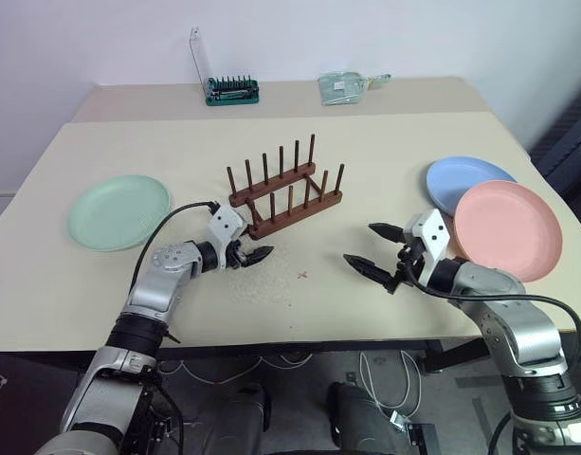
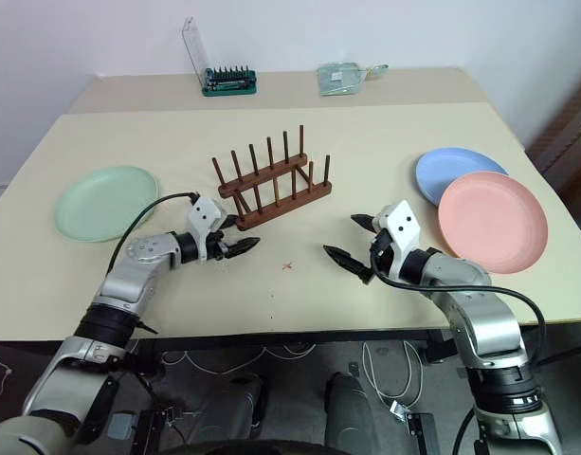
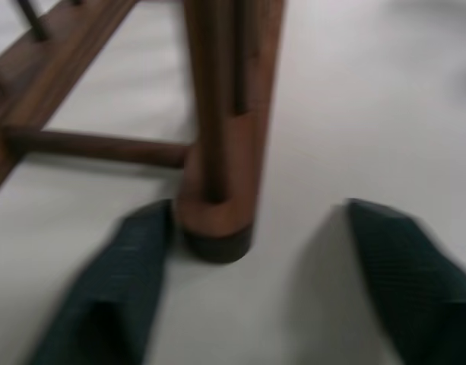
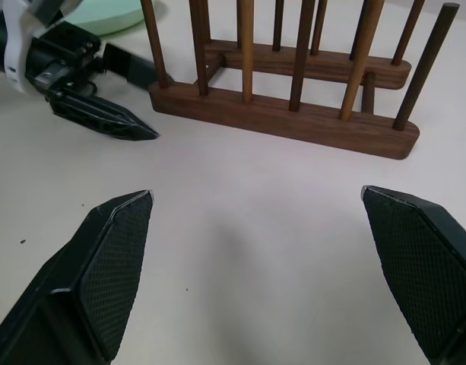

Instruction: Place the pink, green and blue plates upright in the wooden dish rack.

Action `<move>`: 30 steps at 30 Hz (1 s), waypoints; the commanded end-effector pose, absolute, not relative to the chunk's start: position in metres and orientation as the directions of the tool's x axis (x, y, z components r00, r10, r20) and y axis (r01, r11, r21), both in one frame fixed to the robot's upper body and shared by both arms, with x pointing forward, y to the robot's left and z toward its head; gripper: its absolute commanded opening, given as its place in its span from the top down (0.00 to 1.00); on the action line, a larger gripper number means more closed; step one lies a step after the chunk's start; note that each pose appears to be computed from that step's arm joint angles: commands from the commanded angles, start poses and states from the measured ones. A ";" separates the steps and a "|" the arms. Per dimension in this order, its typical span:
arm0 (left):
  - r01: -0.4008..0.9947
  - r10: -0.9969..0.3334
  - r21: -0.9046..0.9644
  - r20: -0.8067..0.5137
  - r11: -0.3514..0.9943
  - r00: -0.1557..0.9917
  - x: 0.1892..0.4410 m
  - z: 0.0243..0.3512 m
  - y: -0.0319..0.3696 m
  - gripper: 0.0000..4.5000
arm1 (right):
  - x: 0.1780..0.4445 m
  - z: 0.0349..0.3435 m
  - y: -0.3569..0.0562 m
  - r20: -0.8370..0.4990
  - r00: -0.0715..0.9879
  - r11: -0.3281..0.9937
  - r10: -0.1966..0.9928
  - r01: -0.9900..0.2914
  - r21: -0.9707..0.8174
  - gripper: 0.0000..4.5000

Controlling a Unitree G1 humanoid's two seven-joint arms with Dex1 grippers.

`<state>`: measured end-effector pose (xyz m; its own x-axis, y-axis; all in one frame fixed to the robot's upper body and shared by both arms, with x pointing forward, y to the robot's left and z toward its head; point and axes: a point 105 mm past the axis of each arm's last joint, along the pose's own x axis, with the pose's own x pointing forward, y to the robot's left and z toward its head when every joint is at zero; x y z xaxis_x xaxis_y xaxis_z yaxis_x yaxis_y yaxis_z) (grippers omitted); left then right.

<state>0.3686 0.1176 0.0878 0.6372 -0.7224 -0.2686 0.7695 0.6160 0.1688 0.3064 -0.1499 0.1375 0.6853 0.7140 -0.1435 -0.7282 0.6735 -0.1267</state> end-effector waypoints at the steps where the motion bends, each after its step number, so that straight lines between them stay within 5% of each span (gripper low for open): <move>1: 0.783 -0.724 0.166 -0.305 0.599 0.619 0.363 0.075 0.118 0.64 | 0.301 0.152 -0.141 -0.093 0.672 0.657 0.735 -0.739 -0.149 0.00; 3: 0.787 -0.729 0.166 -0.303 0.594 0.614 0.360 0.074 0.116 0.84 | 0.300 0.149 -0.143 -0.102 0.671 0.657 0.734 -0.740 -0.146 0.00; 9: 0.798 -0.736 0.184 -0.310 0.574 0.602 0.353 0.074 0.121 0.85 | 0.300 0.150 -0.147 -0.114 0.673 0.657 0.731 -0.739 -0.150 0.00; 18: 0.958 -0.878 0.184 -0.389 0.222 0.279 0.300 0.085 0.117 0.85 | 0.300 0.142 -0.164 -0.186 0.672 0.649 0.716 -0.740 -0.175 0.00; 25: 0.938 -0.835 0.225 -0.433 0.264 0.339 0.327 0.077 0.125 0.85 | 0.297 0.140 -0.163 -0.184 0.677 0.654 0.712 -0.736 -0.176 0.00; 30: 0.887 -0.790 0.243 -0.403 0.393 0.461 0.347 0.082 0.142 0.33 | 0.293 0.138 -0.171 -0.199 0.699 0.673 0.686 -0.715 -0.190 0.00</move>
<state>0.3384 0.1251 0.0862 0.3755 -0.8439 -0.3831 0.9245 0.3116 0.2197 0.2951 -0.1671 0.1217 0.6797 0.6939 -0.2378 -0.7301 0.6713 -0.1280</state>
